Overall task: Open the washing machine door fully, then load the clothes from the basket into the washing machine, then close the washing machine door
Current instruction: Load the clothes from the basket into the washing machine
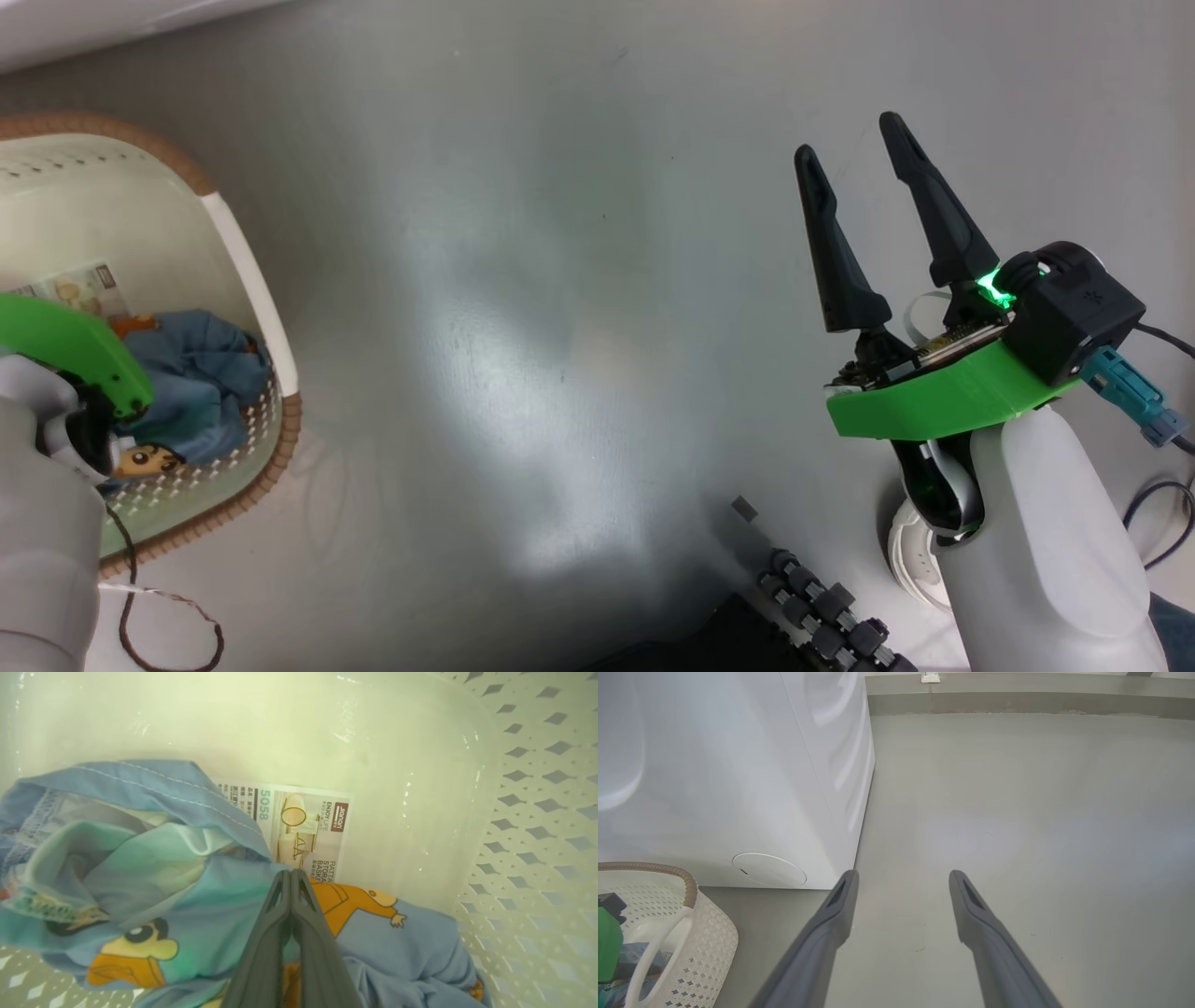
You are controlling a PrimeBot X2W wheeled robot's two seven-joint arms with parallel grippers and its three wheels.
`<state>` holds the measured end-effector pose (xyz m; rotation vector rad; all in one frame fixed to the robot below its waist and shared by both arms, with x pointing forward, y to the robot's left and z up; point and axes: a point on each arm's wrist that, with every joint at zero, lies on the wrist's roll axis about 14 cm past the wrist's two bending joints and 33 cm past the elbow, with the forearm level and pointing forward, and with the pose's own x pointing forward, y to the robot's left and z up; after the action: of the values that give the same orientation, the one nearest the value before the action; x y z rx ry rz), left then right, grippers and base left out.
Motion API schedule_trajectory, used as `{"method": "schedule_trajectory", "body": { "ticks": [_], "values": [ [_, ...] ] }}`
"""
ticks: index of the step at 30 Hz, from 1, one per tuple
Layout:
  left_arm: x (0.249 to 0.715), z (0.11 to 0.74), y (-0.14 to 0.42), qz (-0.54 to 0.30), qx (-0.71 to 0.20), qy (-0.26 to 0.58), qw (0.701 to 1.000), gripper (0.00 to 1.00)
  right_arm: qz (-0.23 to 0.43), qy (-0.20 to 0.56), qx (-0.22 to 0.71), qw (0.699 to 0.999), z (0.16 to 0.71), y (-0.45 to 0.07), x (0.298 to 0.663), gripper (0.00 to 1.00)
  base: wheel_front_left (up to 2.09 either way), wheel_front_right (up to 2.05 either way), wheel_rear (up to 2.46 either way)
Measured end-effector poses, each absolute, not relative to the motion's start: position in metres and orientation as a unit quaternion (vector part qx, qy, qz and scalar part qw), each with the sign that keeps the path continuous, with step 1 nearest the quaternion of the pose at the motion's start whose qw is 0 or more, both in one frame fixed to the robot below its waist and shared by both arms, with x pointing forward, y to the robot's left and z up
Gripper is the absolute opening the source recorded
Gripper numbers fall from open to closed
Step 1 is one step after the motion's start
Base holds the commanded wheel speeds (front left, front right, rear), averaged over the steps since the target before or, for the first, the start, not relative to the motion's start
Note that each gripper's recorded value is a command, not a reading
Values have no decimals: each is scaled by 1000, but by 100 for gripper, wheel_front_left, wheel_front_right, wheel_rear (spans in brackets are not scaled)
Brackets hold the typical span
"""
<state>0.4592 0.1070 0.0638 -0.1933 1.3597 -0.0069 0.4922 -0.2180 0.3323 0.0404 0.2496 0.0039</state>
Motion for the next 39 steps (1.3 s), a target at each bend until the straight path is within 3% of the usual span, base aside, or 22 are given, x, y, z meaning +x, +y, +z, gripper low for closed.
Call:
{"method": "schedule_trajectory", "body": {
  "ticks": [20,39],
  "values": [
    [477,116,114,6,-135,545,828,0,0,82,31,996,372,-216,496,100,0,0,0],
    [462,190,127,27,-184,460,868,0,-8,61,53,997,409,-211,464,100,0,0,0]
  ]
}}
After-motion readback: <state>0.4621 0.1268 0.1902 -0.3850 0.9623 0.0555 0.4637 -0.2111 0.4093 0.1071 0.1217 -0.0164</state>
